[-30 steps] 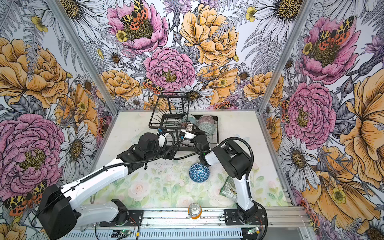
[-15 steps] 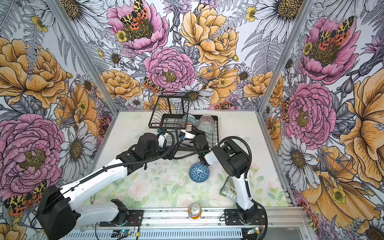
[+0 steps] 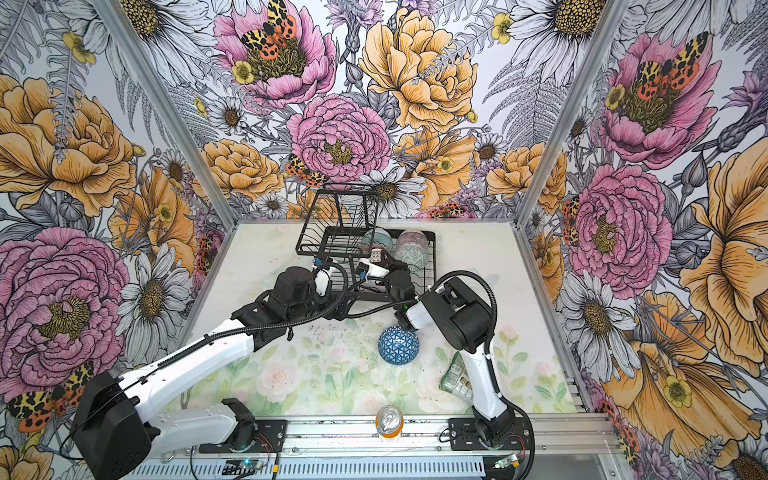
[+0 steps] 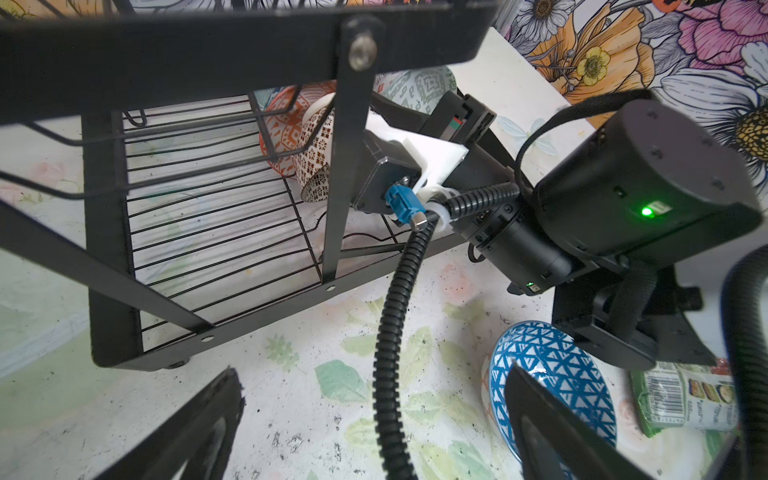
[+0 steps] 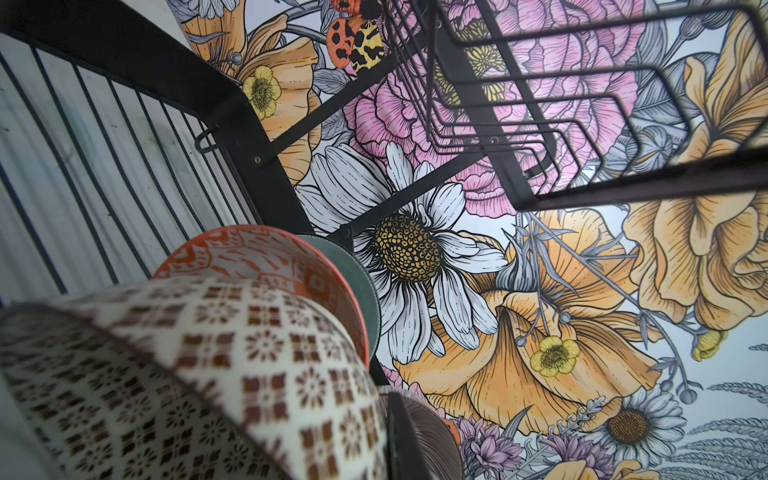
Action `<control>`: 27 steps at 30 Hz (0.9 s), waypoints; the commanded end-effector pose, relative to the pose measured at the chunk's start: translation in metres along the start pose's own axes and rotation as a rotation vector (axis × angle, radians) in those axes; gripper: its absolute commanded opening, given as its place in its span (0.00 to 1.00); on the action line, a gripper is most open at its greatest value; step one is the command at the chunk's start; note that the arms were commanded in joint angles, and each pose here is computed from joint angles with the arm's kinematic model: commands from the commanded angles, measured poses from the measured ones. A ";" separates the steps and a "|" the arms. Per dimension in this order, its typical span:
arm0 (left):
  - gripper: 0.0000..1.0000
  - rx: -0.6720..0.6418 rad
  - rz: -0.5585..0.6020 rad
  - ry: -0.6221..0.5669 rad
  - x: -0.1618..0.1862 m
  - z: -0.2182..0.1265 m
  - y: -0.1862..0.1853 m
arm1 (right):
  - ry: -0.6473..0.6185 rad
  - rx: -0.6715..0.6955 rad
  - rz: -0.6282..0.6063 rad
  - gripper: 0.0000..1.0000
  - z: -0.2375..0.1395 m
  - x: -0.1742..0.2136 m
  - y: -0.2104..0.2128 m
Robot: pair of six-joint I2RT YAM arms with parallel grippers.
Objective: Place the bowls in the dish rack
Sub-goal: 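Lower the brown-and-white bowl upright beside the orange bowl and open the right gripper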
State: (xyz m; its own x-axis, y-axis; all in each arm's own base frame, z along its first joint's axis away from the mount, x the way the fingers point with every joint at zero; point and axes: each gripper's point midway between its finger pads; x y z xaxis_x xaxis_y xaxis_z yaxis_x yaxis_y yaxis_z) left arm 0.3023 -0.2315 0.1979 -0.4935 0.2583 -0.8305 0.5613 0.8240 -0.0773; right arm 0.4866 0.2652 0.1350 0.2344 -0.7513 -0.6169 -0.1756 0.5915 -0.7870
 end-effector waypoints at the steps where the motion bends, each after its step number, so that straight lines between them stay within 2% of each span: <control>1: 0.99 0.018 -0.016 -0.026 -0.006 -0.004 -0.001 | 0.020 -0.062 -0.037 0.09 0.000 0.008 0.026; 8: 0.99 0.022 -0.015 -0.023 -0.006 -0.002 -0.002 | 0.026 -0.082 -0.036 0.19 -0.005 0.012 0.030; 27: 0.99 0.020 -0.018 -0.018 -0.002 -0.002 -0.001 | -0.006 -0.091 -0.019 0.19 -0.017 0.002 0.021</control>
State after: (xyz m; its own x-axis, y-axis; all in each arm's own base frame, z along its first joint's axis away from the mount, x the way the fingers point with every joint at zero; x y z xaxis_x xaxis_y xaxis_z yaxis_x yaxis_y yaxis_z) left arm 0.3019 -0.2320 0.1979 -0.4939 0.2582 -0.8303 0.5637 0.8221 -0.0797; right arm 0.4748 0.2671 0.1165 0.2371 -0.7625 -0.6019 -0.2329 0.5569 -0.7973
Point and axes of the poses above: each gripper's point midway between its finger pads, its own z axis out along the fingers, its own y axis along the line the jaws close on, x = y × z, and after that the axes turned 8 degrees about z, right-handed
